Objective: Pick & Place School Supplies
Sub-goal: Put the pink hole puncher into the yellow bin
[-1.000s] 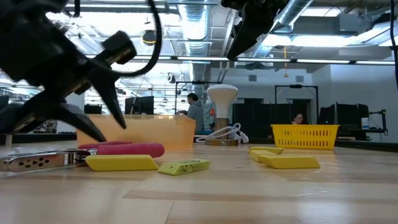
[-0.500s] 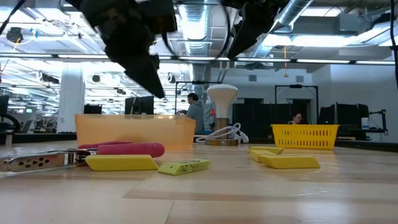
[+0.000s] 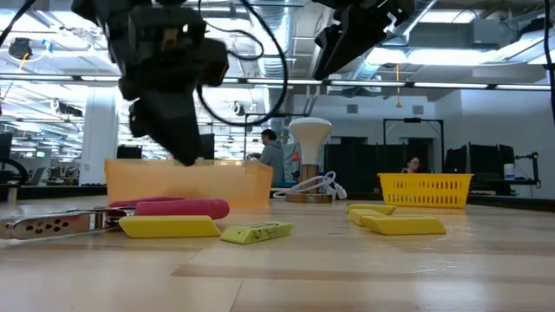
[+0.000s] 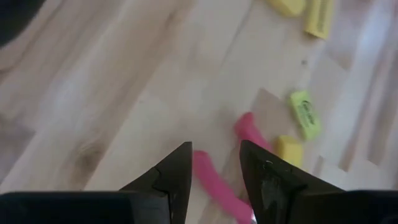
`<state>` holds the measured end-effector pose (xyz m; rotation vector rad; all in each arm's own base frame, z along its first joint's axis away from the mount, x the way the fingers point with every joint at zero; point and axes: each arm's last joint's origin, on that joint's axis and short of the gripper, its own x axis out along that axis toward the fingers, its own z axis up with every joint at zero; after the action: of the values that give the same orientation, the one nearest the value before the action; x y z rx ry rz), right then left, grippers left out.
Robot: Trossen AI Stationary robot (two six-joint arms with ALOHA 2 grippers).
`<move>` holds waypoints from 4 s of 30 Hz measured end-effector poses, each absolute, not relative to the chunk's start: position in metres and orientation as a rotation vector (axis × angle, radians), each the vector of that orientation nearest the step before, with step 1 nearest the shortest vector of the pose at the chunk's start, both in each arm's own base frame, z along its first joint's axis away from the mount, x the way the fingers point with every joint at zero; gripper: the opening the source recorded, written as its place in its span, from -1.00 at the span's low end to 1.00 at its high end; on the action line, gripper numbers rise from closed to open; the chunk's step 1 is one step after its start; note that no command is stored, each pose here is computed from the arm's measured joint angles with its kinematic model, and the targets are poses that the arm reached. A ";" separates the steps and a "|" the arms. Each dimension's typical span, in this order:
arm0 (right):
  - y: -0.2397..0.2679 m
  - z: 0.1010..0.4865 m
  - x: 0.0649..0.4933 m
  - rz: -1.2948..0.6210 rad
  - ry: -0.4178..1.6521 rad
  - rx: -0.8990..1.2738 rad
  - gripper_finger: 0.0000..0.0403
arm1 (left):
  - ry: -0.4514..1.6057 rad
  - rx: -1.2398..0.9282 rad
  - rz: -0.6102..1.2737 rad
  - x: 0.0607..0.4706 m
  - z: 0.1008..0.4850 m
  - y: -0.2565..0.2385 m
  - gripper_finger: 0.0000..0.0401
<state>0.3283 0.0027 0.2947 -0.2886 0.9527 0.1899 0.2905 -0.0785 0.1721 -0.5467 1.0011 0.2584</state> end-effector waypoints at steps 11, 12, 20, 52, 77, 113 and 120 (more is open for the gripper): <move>0.016 0.293 0.325 0.277 0.974 -0.317 -0.06 | 1.012 -0.658 0.401 0.275 0.152 -0.095 -0.35; 0.017 0.293 0.325 0.280 0.975 -0.319 -0.06 | 1.023 -0.659 0.408 0.275 0.149 -0.098 -0.35; 0.027 0.292 0.323 0.315 0.987 -0.331 -0.06 | 1.046 -0.695 0.436 0.289 0.118 -0.119 -0.35; 0.023 0.303 0.338 0.278 0.792 -0.325 -0.16 | 0.215 0.047 0.430 0.254 0.262 -0.089 -0.84; 0.048 0.350 0.362 0.565 0.166 -0.282 0.00 | -0.849 0.352 -0.249 0.185 0.277 -0.077 -0.84; 0.024 0.349 0.376 0.766 0.044 -0.161 -0.12 | -0.900 0.351 -0.816 0.262 0.311 -0.082 -0.84; 0.027 0.339 0.372 0.195 0.265 -0.523 -0.21 | -0.907 0.272 -0.568 0.263 0.318 -0.076 -0.84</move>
<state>0.3717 0.0267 0.3387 -0.5228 0.2653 0.1950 0.2625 -0.0756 0.3184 0.2721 -0.9069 -0.5680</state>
